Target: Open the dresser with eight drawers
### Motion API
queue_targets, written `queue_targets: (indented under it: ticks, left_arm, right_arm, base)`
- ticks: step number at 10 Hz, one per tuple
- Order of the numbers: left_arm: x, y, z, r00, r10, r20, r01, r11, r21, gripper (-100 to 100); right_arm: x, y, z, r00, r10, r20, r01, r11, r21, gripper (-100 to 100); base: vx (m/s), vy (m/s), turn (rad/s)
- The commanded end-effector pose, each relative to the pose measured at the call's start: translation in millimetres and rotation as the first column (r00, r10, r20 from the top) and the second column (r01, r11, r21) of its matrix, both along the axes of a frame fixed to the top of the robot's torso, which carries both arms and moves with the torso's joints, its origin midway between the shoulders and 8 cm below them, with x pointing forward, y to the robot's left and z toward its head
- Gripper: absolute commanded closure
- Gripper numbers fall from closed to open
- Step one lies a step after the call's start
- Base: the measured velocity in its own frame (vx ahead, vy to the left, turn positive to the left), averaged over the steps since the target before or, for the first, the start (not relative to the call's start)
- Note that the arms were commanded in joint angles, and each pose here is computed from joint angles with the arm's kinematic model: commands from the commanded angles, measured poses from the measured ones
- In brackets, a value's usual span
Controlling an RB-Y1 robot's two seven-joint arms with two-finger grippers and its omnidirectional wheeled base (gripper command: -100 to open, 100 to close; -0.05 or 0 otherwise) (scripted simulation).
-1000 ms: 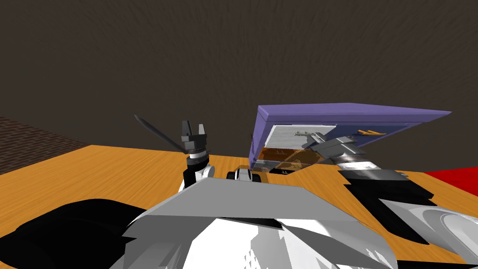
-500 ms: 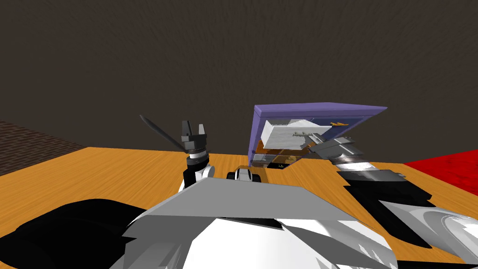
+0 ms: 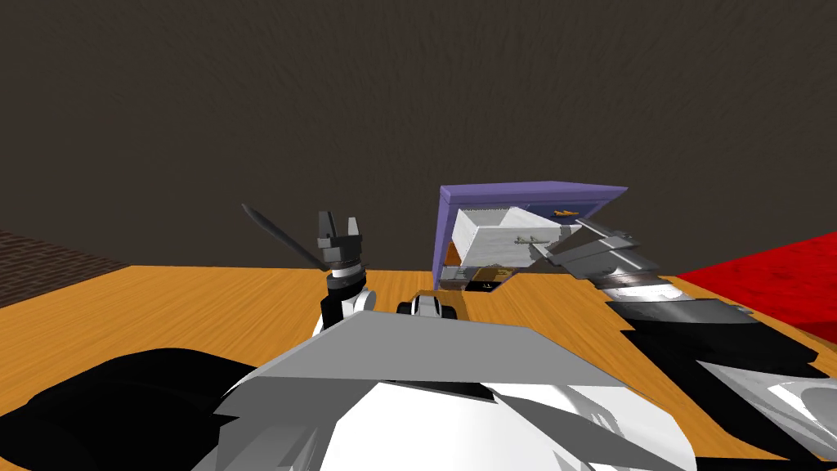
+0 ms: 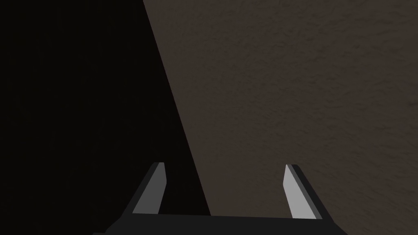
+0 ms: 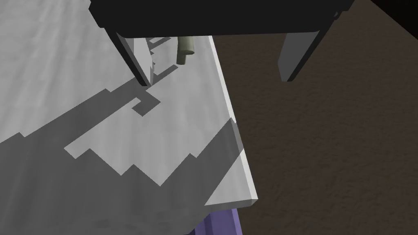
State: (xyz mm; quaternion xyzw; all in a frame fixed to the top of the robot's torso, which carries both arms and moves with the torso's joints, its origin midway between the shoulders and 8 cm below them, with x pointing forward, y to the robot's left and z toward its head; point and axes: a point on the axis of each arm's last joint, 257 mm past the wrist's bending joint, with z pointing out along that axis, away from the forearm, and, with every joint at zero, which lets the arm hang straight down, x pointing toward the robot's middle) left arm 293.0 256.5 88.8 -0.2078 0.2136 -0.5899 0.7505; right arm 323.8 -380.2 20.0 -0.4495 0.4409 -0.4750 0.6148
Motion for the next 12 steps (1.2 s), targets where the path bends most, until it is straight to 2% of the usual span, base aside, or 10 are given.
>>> queue_targets:
  ticks: [1, 5, 6, 7, 12]
  left_arm:
    - [0.0, 0.0, 0.0, 1.0000, 0.000, 0.000, 0.000, 1.0000, 0.000, 0]
    - [0.0, 0.0, 0.0, 1.0000, 0.000, 0.000, 0.000, 1.0000, 0.000, 0]
    - [0.0, 0.0, 0.0, 1.0000, 0.000, 0.000, 0.000, 1.0000, 0.000, 0]
    - [0.0, 0.0, 0.0, 1.0000, 0.000, 0.000, 0.000, 1.0000, 0.000, 0]
    - [0.0, 0.0, 0.0, 1.0000, 0.000, 0.000, 0.000, 1.0000, 0.000, 0]
  right_arm:
    - [-5.2, 1.1, 16.0, 1.000, 0.013, 0.004, -0.013, 1.000, 0.003, -100]
    - [-11.3, 8.1, 36.6, 0.999, 0.042, 0.002, -0.042, 0.999, 0.004, -100]
    - [-10.5, 6.7, 29.2, 0.999, 0.040, -0.007, -0.040, 0.999, 0.004, -100]
    - [-10.7, 6.9, 28.8, 0.999, 0.042, -0.010, -0.042, 0.999, 0.006, 0]
    - [-10.6, 5.4, 24.9, 0.999, 0.040, -0.019, -0.039, 0.999, 0.008, 0]
  base:
    - [0.062, 0.008, -0.048]
    - [0.038, 0.009, -0.053]
    - [0.016, 0.006, -0.013]
    - [0.005, 0.000, 0.003]
    - [0.000, 0.000, 0.000]
